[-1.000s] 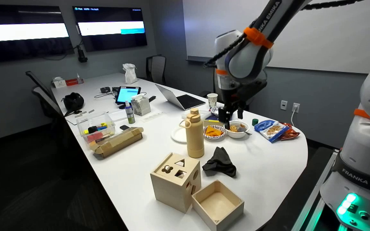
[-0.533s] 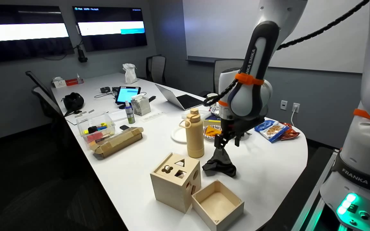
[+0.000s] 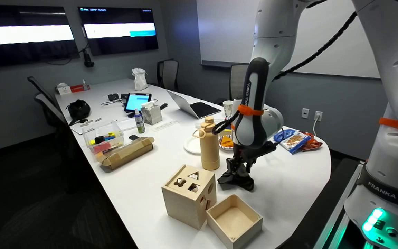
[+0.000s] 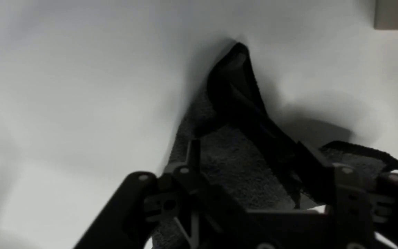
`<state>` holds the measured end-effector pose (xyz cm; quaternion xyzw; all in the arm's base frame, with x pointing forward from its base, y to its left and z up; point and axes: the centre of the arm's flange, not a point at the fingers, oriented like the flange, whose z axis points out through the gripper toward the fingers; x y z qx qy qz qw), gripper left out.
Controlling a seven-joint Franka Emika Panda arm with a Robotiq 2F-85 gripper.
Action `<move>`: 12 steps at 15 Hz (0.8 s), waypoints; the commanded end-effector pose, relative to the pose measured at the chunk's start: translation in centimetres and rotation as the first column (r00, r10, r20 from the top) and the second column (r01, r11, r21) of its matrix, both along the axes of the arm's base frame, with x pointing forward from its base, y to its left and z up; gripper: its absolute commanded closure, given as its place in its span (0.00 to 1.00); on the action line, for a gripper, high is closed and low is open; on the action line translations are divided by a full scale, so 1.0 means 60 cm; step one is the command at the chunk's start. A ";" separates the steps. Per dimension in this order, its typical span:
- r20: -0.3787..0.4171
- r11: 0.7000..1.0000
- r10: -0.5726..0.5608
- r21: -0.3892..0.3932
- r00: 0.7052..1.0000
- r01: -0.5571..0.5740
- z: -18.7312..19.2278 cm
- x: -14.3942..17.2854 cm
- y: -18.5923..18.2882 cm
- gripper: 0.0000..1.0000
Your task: Use the grey towel to wipe the tabletop.
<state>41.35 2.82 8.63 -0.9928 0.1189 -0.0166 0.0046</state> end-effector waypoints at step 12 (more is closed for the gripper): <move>0.012 1.000 0.013 0.023 1.000 -0.013 -0.053 0.048 0.025 0.99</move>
